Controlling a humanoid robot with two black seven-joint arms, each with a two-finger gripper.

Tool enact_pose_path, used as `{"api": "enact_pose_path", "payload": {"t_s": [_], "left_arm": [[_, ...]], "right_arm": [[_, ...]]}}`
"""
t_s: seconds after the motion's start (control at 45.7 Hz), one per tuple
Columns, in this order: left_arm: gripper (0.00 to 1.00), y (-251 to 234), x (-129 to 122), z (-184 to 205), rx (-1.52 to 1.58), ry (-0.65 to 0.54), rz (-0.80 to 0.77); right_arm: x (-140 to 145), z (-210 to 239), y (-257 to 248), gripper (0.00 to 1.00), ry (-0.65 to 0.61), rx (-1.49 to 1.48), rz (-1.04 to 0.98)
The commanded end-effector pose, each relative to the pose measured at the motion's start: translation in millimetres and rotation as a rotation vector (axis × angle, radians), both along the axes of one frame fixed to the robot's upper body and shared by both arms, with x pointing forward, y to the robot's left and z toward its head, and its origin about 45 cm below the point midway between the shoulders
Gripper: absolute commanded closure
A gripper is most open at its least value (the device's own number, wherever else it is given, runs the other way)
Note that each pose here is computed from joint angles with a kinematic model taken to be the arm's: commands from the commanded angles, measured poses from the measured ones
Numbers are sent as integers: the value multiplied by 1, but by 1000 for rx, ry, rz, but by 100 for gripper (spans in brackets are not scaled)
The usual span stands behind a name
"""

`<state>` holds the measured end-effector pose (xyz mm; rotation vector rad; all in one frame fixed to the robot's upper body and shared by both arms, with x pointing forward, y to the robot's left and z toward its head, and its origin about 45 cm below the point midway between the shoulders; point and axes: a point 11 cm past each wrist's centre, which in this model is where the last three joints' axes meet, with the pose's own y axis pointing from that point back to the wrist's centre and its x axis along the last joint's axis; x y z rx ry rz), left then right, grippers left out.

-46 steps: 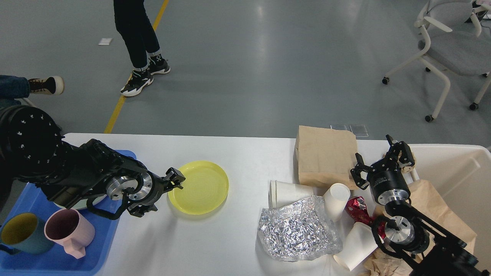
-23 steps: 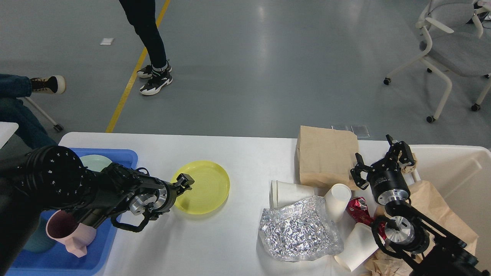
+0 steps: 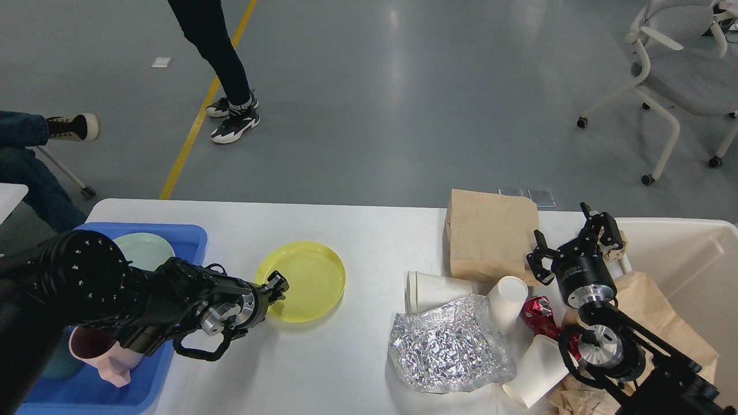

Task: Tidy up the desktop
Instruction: 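Grasp the edge of the yellow plate with the left gripper, then lift the yellow plate and lay it onto the green plate in the tray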

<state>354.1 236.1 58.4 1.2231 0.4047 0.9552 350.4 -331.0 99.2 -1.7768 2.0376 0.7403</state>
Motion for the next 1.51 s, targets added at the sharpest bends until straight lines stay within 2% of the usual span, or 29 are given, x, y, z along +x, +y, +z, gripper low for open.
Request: {"api": "enact_pose_path", "payload": {"t_s": [0.0, 0.066, 0.153, 0.241, 0.35, 0.679, 0.81, 0.942, 1.051, 1.248, 1.489], "left_arm": [[64, 1, -1, 0, -4, 8, 1], [75, 2, -4, -1, -18, 32, -5], [84, 2, -7, -1, -48, 64, -17], [89, 6, -9, 0, -50, 76, -14], [100, 13, -12, 0, -41, 95, -4], [100, 20, -15, 5, -31, 120, 9], [100, 27, -8, 22, -35, 111, 20], [100, 48, 3, 59, -20, 103, 25], [100, 59, 13, 98, 26, 122, -50], [100, 69, 9, 170, -6, 127, -92], [100, 55, -5, 260, -38, 27, -166]], "right_arm": [[0, 0, 0, 0, 0, -1, 0], [0, 0, 0, 0, 0, 0, 1], [0, 0, 0, 0, 0, 1, 0], [0, 0, 0, 0, 0, -1, 0], [0, 0, 0, 0, 0, 0, 1], [0, 0, 0, 0, 0, -1, 0], [0, 0, 0, 0, 0, 0, 1], [0, 0, 0, 0, 0, 0, 1], [0, 0, 0, 0, 1, 0, -1], [0, 0, 0, 0, 0, -1, 0], [0, 0, 0, 0, 0, -1, 0]]}}
